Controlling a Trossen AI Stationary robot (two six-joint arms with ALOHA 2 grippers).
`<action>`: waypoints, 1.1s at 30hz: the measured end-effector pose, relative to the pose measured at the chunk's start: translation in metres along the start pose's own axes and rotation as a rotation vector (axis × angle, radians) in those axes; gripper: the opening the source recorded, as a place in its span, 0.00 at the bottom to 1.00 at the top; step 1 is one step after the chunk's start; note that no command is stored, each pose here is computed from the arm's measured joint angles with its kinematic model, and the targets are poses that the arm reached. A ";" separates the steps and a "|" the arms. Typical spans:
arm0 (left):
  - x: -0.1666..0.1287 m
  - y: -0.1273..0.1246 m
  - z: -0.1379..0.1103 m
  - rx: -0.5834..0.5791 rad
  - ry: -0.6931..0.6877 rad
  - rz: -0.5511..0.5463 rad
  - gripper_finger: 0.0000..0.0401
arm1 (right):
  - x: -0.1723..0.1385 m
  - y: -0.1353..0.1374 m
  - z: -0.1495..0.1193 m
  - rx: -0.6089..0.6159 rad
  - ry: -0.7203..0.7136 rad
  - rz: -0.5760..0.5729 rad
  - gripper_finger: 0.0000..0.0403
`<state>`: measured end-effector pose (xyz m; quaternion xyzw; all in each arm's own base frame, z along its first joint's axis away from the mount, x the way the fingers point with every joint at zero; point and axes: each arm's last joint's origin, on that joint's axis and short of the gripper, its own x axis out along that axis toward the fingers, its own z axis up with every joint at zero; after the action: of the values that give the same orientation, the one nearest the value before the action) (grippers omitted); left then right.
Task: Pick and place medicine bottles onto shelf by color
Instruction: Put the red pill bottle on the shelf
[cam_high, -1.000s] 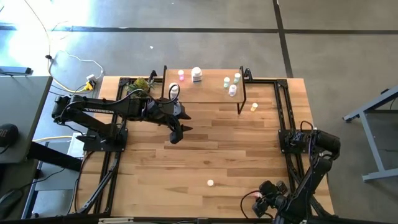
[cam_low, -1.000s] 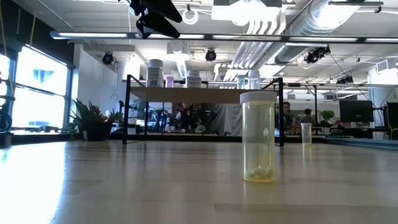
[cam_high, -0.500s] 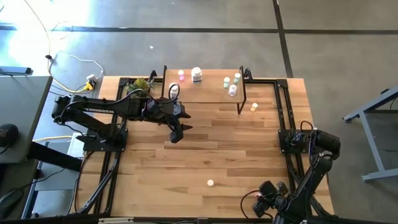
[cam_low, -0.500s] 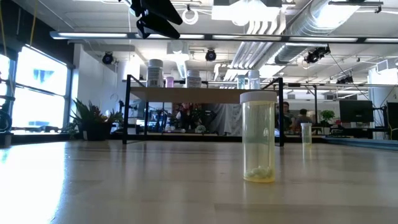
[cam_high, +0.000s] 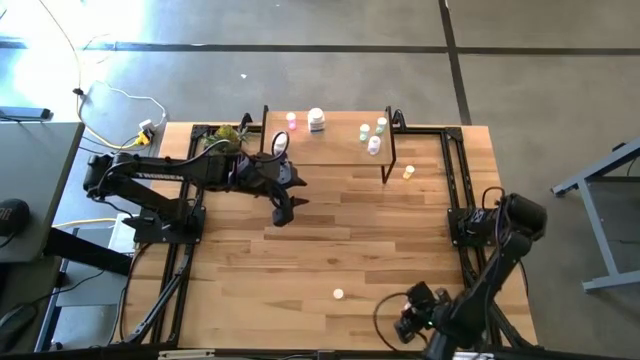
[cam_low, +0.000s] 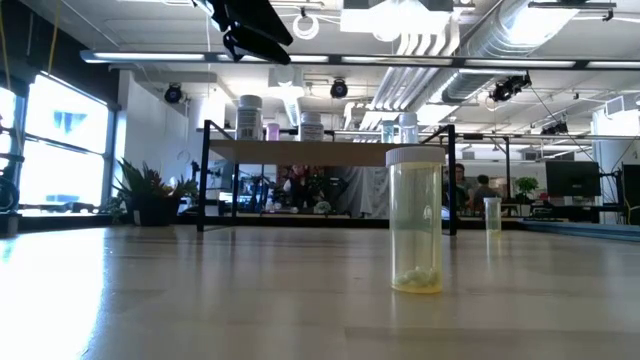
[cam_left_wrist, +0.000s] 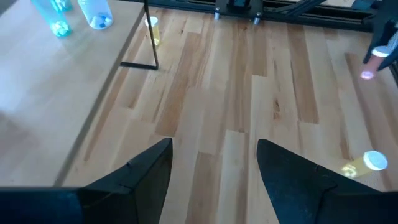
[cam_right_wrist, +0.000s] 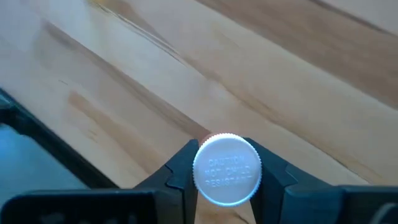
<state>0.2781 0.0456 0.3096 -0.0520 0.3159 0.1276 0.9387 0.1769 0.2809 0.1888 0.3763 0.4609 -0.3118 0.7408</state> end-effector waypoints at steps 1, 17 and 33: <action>0.000 0.002 0.000 0.012 0.001 -0.004 0.56 | -0.001 0.004 0.006 0.001 -0.001 0.016 0.23; 0.001 0.033 0.001 0.143 -0.005 -0.122 0.56 | 0.007 0.044 0.132 -0.013 -0.085 0.146 0.23; 0.000 0.054 0.001 0.133 -0.006 -0.059 0.56 | -0.009 0.029 0.272 -0.210 -0.274 0.233 0.23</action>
<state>0.2640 0.0981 0.3096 0.0014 0.3193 0.0787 0.9444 0.3188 0.0671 0.2838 0.3017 0.3392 -0.2223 0.8628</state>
